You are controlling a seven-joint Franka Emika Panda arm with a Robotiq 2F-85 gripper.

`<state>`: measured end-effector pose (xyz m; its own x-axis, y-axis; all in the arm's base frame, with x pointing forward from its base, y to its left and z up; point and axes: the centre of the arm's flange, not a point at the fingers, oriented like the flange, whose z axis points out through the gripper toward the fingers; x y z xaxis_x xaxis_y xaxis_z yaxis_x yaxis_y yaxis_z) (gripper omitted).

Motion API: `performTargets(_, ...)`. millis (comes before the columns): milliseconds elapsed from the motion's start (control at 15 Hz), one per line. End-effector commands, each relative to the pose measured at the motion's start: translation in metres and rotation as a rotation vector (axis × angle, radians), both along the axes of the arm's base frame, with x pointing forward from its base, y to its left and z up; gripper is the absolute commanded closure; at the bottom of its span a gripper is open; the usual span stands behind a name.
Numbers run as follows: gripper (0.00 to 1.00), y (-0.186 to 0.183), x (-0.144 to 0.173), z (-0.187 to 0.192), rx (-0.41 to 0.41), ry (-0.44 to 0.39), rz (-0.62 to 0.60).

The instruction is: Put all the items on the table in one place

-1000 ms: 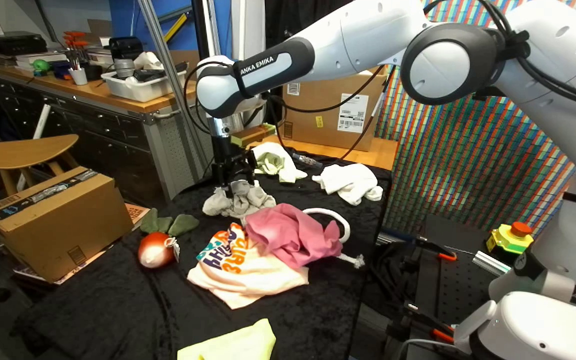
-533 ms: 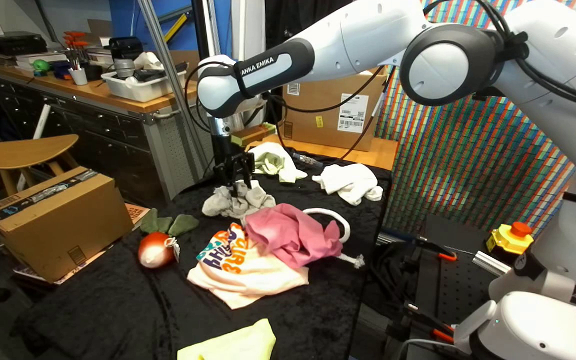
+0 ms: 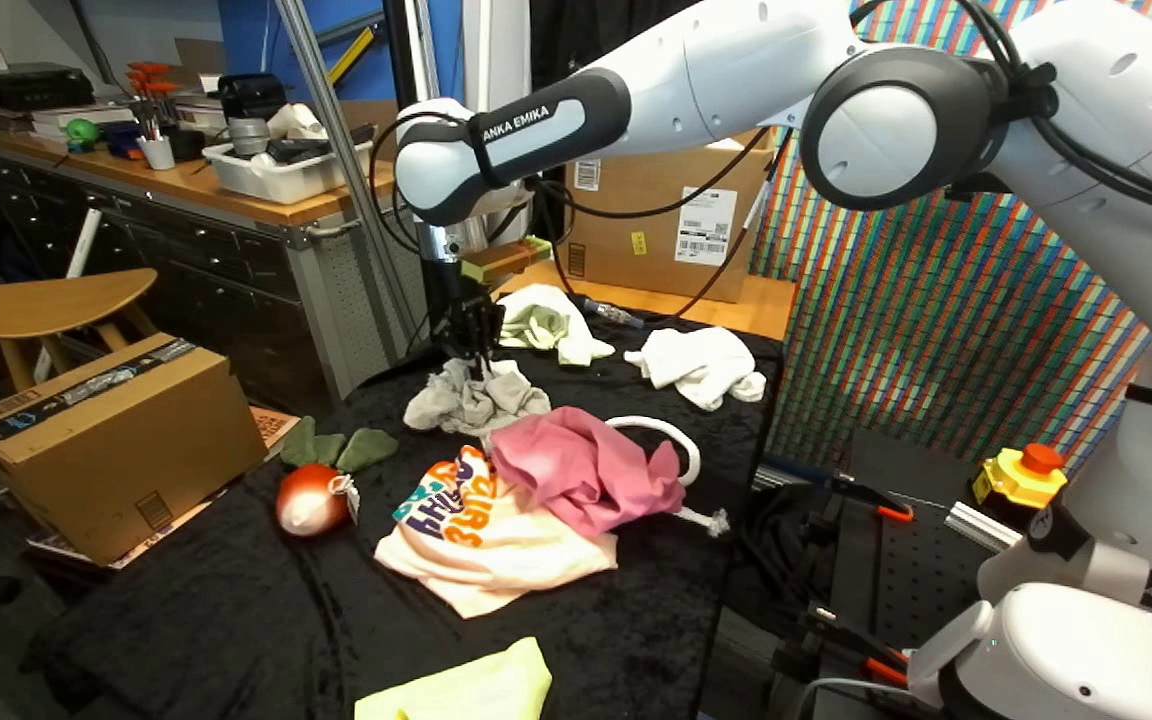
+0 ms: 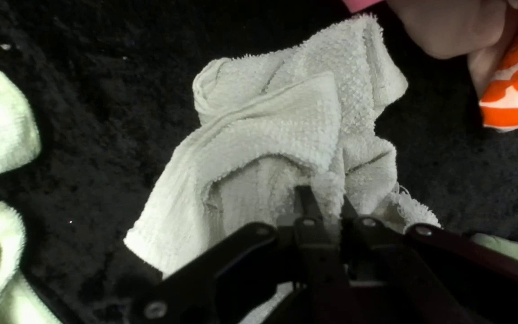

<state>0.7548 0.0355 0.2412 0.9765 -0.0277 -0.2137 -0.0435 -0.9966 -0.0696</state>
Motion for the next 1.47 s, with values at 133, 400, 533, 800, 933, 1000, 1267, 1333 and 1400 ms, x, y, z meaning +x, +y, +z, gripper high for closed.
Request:
performTargets(133,0.91,-0.009,-0.021,0.061,0.008,-0.092,0.044)
performTargets(400,0.91,-0.016,-0.047,0.119,0.048,-0.16,0.127)
performTargets(533,0.91,-0.016,-0.057,0.142,0.085,-0.175,0.17)
performTargets(800,0.91,-0.007,-0.076,0.179,0.201,-0.208,0.268)
performTargets(933,0.91,0.005,-0.082,0.191,0.258,-0.211,0.333)
performTargets(1000,0.91,0.014,-0.084,0.193,0.292,-0.21,0.365)
performTargets(1267,0.91,0.04,-0.1,0.195,0.39,-0.16,0.473)
performTargets(1333,0.91,0.043,-0.104,0.191,0.407,-0.132,0.493)
performTargets(1400,0.91,0.046,-0.107,0.187,0.423,-0.1,0.506)
